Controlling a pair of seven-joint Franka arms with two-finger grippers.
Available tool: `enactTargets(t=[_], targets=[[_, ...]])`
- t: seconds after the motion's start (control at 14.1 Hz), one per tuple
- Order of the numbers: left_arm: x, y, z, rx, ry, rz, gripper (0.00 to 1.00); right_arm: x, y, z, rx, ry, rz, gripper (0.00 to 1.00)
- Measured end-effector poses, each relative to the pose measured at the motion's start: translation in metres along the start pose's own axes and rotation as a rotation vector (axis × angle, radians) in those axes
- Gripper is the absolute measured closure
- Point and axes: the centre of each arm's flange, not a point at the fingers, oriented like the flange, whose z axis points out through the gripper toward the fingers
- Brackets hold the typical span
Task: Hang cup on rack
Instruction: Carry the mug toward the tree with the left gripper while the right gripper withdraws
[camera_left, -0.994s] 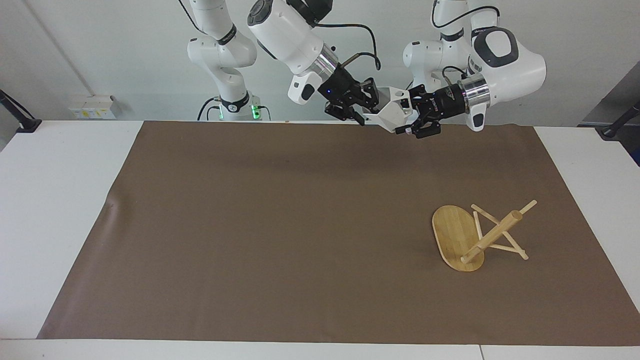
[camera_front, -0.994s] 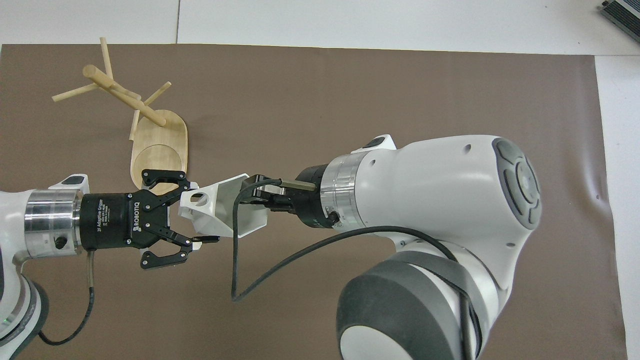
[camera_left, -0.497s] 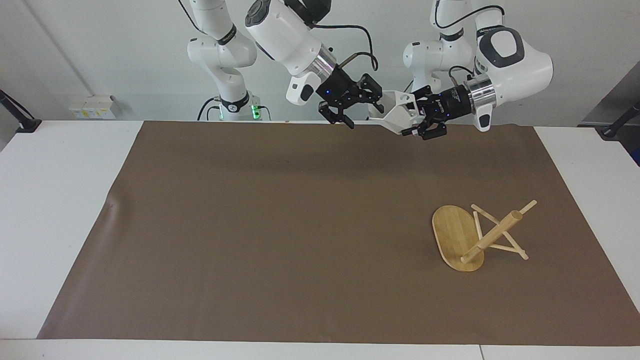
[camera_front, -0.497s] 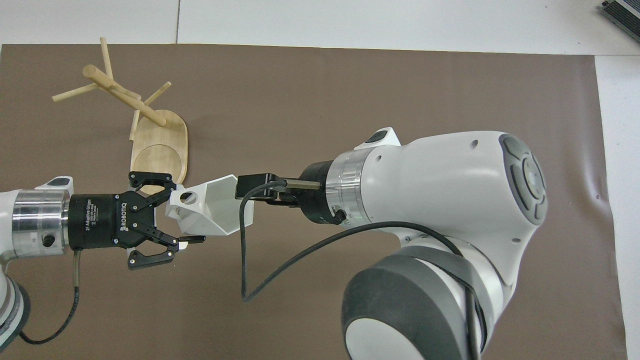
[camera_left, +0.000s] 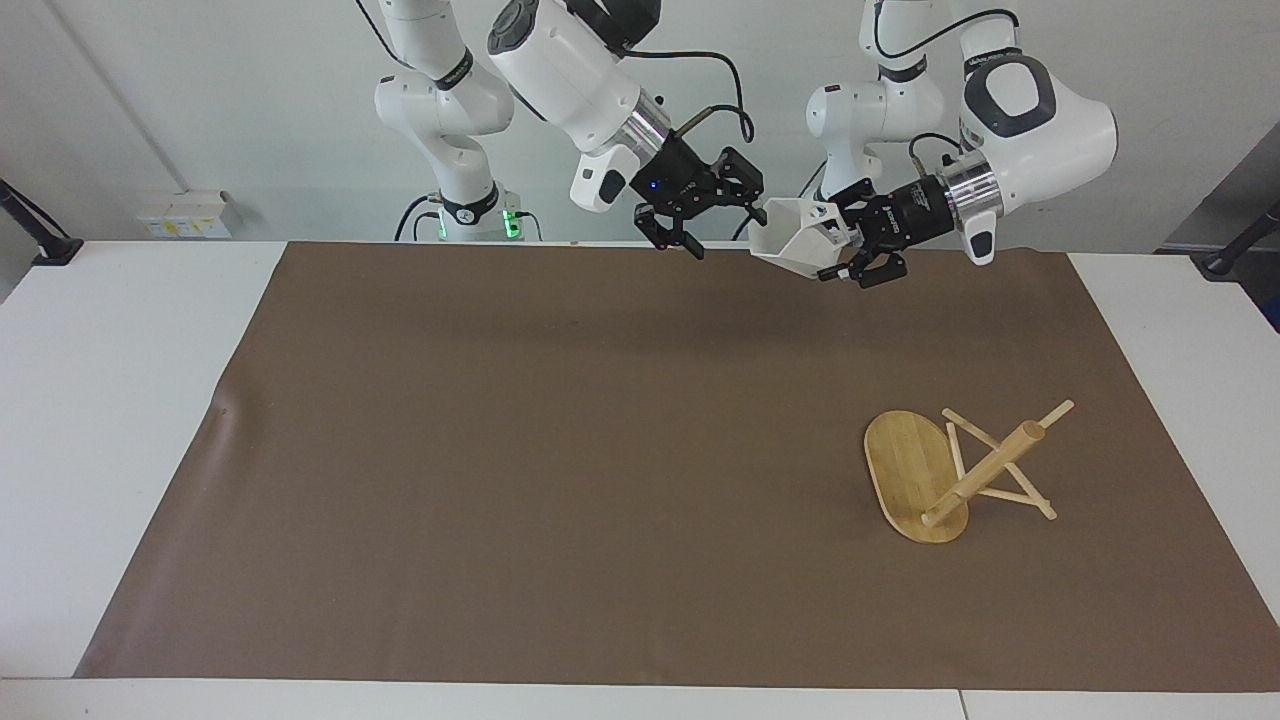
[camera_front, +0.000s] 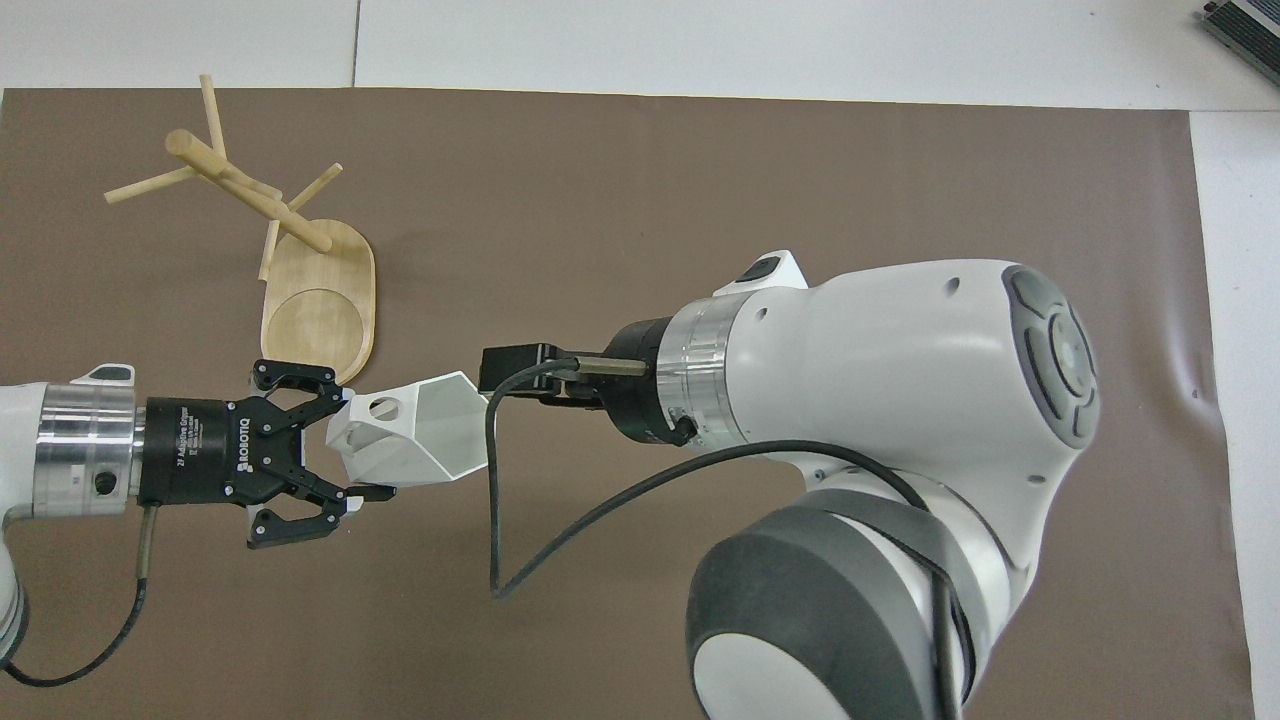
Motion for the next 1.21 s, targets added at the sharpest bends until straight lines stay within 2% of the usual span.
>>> enactTargets(t=[0.14,0.28,0.57,0.71,0.92,1.21], targets=[[0.006,0.007,-0.004,-0.066,0.033,-0.047,0.29,0.007,0.008,-0.004,-0.046,0.030,-0.021,0.00],[0.011,0.016,-0.007,-0.163,0.062,-0.093,0.29,0.020,0.022,-0.014,-0.092,0.068,-0.026,0.00],[0.023,0.033,-0.019,-0.354,0.064,-0.214,0.29,0.059,0.075,-0.046,-0.219,0.142,-0.024,0.00],[0.033,0.040,-0.018,-0.414,0.068,-0.248,0.29,0.077,0.108,-0.065,-0.304,0.157,-0.053,0.00],[0.041,0.054,-0.003,-0.482,0.083,-0.285,0.29,0.097,0.159,-0.096,-0.386,0.135,-0.119,0.00],[0.043,0.074,0.007,-0.568,0.078,-0.339,0.29,0.112,0.224,-0.140,-0.436,0.076,-0.161,0.00]])
